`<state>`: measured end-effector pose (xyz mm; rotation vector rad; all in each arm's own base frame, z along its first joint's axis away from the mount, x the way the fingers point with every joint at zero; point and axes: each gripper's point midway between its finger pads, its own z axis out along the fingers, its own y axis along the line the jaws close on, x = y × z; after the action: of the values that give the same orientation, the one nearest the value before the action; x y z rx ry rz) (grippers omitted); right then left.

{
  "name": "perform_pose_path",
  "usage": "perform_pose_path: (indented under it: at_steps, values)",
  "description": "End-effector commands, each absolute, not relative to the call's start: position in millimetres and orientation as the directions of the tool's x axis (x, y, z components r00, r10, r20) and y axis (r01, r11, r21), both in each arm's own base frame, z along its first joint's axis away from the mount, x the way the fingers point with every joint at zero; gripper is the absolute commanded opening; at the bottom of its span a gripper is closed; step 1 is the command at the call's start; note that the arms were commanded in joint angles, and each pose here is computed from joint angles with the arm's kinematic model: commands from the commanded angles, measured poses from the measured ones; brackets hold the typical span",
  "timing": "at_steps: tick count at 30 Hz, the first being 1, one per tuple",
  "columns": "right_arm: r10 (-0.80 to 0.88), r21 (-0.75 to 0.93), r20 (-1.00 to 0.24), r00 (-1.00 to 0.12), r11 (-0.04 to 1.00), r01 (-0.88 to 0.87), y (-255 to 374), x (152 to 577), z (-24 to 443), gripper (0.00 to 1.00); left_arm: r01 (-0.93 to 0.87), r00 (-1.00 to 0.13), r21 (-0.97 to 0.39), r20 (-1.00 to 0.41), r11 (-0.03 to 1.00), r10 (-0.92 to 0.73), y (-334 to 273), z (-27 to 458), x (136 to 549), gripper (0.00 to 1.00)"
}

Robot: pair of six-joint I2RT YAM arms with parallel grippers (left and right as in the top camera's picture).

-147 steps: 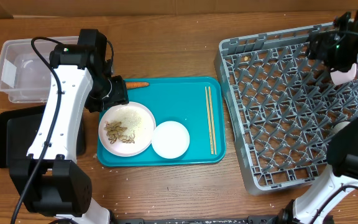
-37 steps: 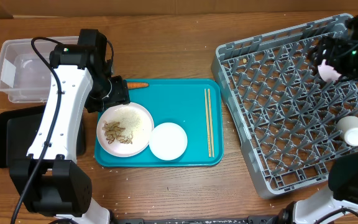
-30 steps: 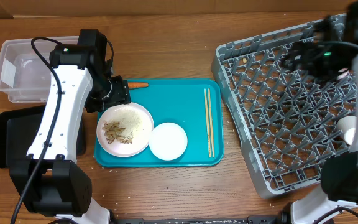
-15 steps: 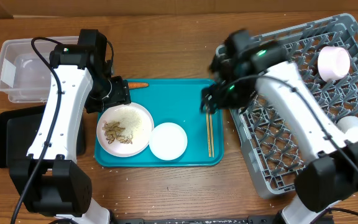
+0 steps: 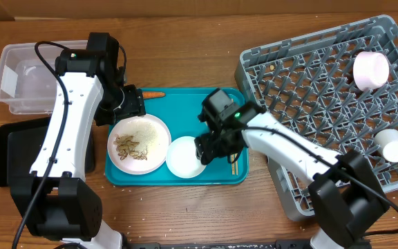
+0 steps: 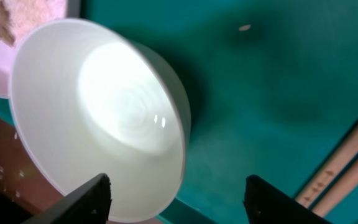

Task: Sort waste into correct bins and load items into the dishwasher
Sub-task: 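Move the right gripper left to the white bowl on the tray, then grasp the white bowl's rim with the right gripper and lift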

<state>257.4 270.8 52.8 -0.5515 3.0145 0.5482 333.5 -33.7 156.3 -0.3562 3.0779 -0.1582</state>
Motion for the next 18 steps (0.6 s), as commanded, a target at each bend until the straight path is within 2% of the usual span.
perform_pose_path:
  at_steps: [1,2,3,7,9,18]
  values:
    - [-0.226,0.281,-0.104,-0.969,0.927,-0.247,266.7,258.0,45.4,0.63,-0.22,-0.971,-0.124,-0.063,0.967,-0.229,-37.4,168.2,335.3,0.73]
    - [-0.216,0.274,-0.108,-0.97,0.932,-0.238,266.1,258.6,43.7,0.59,-0.22,-0.971,-0.124,-0.063,0.967,-0.229,-37.4,168.2,335.4,0.73]
    - [-0.194,0.258,-0.117,-0.974,0.941,-0.219,264.1,260.6,41.4,0.49,-0.22,-0.971,-0.124,-0.063,0.967,-0.229,-37.4,168.2,335.4,0.73]
    - [-0.192,0.258,-0.129,-0.973,0.941,-0.22,264.9,263.3,41.8,0.35,-0.22,-0.971,-0.124,-0.063,0.967,-0.229,-37.4,168.2,335.4,0.74]
    - [-0.188,0.259,-0.127,-0.974,0.942,-0.215,264.9,263.2,41.7,0.24,-0.22,-0.971,-0.124,-0.063,0.967,-0.229,-37.4,168.2,335.3,0.73]
    - [-0.097,0.26,-0.086,-0.991,0.959,-0.117,261.9,259.8,39.8,0.12,-0.22,-0.971,-0.124,-0.062,0.967,-0.229,-37.4,168.2,335.2,0.73]
